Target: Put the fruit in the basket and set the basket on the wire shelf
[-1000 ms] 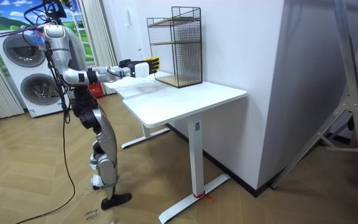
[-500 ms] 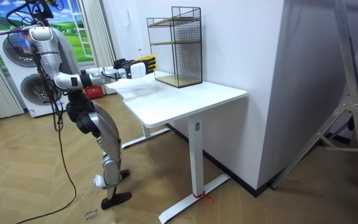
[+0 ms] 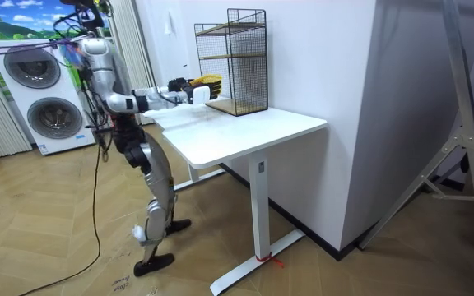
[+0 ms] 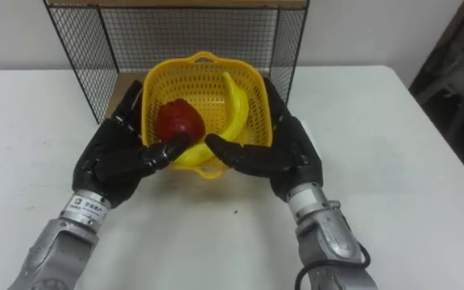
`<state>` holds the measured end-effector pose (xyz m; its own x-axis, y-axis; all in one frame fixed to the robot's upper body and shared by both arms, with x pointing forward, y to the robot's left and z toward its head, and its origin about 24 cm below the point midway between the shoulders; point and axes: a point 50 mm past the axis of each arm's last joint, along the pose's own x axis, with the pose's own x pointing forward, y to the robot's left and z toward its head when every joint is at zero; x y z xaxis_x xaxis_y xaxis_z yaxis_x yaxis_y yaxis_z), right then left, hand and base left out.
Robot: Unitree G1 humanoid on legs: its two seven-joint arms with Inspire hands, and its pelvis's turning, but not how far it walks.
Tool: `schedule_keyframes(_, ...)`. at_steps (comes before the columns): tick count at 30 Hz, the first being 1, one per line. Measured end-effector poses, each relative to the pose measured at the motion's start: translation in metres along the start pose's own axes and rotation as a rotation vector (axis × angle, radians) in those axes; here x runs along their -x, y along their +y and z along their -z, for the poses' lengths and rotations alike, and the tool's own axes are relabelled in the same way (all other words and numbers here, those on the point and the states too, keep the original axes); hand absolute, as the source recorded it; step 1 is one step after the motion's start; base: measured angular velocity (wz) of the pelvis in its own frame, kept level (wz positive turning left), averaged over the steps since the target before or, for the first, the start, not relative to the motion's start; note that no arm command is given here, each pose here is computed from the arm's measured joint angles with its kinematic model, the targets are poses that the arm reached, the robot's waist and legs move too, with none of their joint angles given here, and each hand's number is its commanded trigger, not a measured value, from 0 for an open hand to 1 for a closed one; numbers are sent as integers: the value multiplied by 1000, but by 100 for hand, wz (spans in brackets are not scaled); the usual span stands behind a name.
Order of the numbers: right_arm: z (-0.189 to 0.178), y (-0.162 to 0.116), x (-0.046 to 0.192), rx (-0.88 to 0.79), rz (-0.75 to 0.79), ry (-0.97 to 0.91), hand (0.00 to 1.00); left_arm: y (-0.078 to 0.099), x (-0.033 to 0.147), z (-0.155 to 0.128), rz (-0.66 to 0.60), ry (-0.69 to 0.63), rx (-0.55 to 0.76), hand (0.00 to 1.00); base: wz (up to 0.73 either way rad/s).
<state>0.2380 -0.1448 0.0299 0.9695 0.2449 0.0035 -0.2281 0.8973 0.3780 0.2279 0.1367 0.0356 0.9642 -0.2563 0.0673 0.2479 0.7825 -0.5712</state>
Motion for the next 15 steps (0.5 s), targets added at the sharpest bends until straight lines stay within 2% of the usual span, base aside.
schedule_keyframes(8,-4,1,-3,36,0,-24,0,-3,-2,-3,9,-23,-6,0,8)
schedule_keyframes(15,-8,-1,-7,47,4,-36,0,-8,-13,-13,40,-65,-18,0,5)
